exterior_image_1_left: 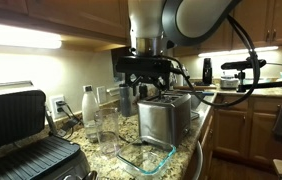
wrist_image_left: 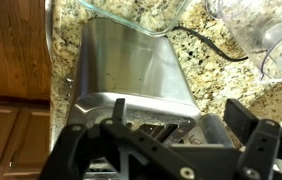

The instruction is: Take the two slices of bread out of the bowl and put them in the toaster

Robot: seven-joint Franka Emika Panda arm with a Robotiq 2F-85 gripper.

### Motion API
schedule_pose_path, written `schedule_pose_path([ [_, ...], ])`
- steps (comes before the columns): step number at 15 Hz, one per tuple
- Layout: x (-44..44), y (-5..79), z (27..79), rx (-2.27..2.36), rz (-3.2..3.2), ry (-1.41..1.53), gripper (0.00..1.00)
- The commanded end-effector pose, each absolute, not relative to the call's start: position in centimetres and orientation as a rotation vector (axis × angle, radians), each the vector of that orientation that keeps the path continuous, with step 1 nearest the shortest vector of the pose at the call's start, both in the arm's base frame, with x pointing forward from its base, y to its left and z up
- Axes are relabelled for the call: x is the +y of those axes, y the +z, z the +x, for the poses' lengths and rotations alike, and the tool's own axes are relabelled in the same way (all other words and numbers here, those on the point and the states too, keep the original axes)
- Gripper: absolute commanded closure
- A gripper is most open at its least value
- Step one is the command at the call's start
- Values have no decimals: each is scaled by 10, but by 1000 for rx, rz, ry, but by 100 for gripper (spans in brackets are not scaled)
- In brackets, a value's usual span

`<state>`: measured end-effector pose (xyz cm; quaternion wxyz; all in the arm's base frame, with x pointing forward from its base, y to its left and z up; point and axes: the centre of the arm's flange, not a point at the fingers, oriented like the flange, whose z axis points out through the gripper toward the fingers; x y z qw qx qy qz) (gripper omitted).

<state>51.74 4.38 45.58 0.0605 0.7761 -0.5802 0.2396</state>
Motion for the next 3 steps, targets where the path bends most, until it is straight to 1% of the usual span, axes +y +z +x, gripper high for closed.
schedule_pose_path([
  [1,44,456,517,-1754,2350,724,0],
  [3,44,456,517,-1754,2350,724,0],
])
